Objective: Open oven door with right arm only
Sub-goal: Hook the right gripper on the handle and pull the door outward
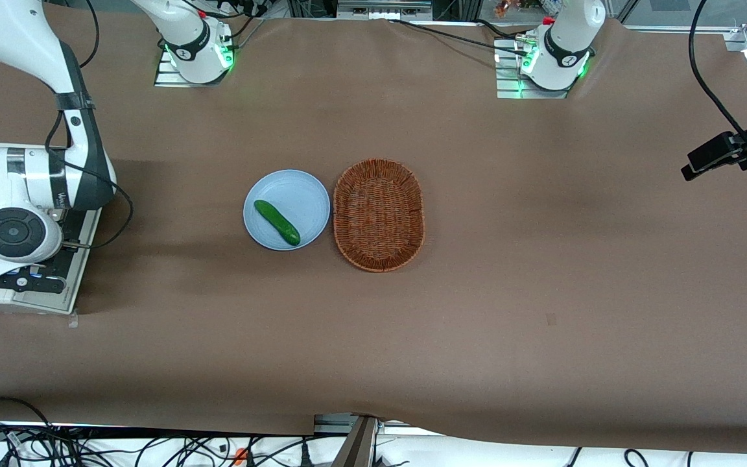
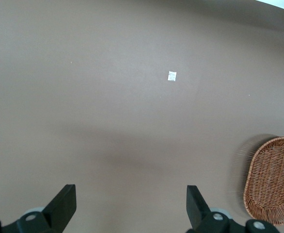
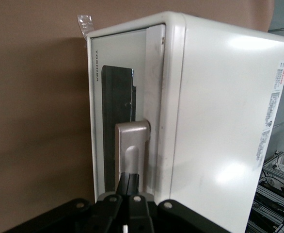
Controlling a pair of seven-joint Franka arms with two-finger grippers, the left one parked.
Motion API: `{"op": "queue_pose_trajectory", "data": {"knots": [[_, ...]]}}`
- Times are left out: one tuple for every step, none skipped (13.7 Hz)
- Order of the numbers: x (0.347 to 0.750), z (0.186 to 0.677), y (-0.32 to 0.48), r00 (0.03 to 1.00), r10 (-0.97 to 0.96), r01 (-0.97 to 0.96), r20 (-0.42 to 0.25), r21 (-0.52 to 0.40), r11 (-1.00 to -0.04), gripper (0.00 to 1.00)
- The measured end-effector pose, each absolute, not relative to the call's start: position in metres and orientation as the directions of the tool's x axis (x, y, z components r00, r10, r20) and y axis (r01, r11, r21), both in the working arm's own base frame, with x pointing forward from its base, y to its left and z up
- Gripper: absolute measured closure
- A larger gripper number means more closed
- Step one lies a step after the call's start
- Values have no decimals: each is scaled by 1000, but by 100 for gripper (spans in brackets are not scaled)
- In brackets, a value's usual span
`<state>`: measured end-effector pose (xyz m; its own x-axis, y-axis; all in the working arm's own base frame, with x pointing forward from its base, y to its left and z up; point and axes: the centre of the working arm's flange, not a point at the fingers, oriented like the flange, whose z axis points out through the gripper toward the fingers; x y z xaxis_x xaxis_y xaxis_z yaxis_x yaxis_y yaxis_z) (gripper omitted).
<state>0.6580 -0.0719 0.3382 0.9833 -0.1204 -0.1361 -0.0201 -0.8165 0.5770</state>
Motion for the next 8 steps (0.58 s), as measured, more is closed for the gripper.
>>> {"op": "queue_pose_trajectory", "data": {"knots": [[658, 338, -72, 983, -120, -20, -136, 577, -817, 99], [658, 338, -72, 983, -120, -20, -136, 577, -817, 99], [658, 338, -72, 983, -120, -20, -136, 577, -817, 99], [658, 338, -72, 983, -123, -23, -134, 577, -816, 99], [658, 337, -72, 983, -130, -32, -129, 578, -815, 99], [658, 337, -71, 983, -139, -42, -123, 580, -814, 99], [658, 337, -70, 982, -144, -49, -119, 580, -813, 99], [658, 336, -68, 982, -148, -55, -117, 574, -817, 99]]}}
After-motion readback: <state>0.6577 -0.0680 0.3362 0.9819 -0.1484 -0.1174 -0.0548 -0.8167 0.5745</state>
